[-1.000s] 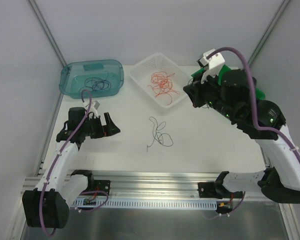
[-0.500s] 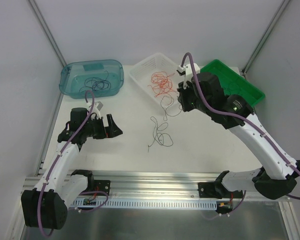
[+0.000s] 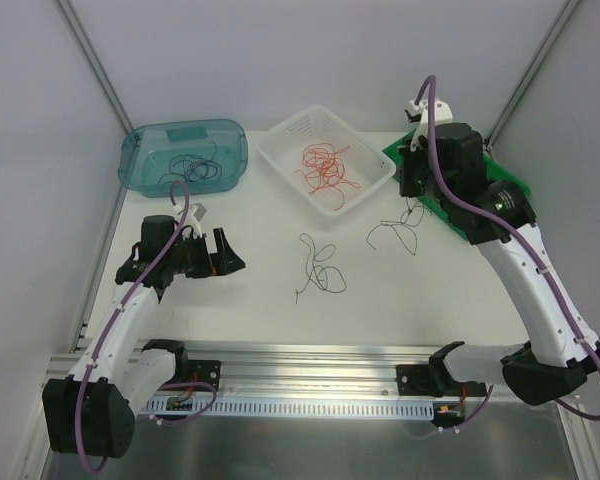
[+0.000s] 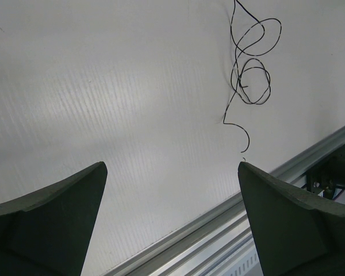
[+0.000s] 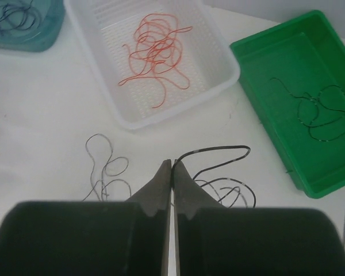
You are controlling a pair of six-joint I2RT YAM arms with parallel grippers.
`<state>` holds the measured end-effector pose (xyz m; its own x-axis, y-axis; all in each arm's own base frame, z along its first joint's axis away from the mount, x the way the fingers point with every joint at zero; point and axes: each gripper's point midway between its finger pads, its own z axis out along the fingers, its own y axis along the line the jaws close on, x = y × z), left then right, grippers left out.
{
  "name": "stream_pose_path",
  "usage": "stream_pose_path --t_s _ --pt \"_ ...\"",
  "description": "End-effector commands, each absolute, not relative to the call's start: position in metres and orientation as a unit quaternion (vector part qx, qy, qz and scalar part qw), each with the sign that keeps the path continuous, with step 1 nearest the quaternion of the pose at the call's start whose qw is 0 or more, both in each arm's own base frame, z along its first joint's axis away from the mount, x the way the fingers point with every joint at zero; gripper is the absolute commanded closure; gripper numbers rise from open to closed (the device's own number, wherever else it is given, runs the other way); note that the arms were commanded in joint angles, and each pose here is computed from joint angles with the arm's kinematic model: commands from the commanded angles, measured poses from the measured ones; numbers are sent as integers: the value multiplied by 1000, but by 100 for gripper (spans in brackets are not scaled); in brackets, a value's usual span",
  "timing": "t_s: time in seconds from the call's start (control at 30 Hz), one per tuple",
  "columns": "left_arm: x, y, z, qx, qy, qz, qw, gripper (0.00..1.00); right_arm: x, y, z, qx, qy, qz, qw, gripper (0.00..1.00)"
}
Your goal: Untangle the cables
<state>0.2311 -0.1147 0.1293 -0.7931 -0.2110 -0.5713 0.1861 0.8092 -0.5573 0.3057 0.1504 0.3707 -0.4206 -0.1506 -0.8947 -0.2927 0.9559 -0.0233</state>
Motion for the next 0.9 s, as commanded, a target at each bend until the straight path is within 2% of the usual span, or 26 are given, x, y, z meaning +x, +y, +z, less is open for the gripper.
stream_pose_path --t_s 0.0,0.23,0.4,0.63,0.8,0.87 --pt "235 -114 131 8 893 -302 335 1 318 114 419 -71 801 47 593 99" --pt "234 -114 131 8 893 -303 334 1 356 38 443 67 766 6 639 99" --pt "234 -114 131 7 893 -303 333 1 402 4 444 116 744 6 657 99" --pt "235 -112 127 4 897 -295 330 1 479 -47 394 160 755 -19 635 96" --pt "235 -110 121 0 902 -288 321 1 527 -76 336 171 773 -44 609 95" --pt "236 -109 118 -1 905 -285 317 1 536 -85 320 178 778 -50 600 89"
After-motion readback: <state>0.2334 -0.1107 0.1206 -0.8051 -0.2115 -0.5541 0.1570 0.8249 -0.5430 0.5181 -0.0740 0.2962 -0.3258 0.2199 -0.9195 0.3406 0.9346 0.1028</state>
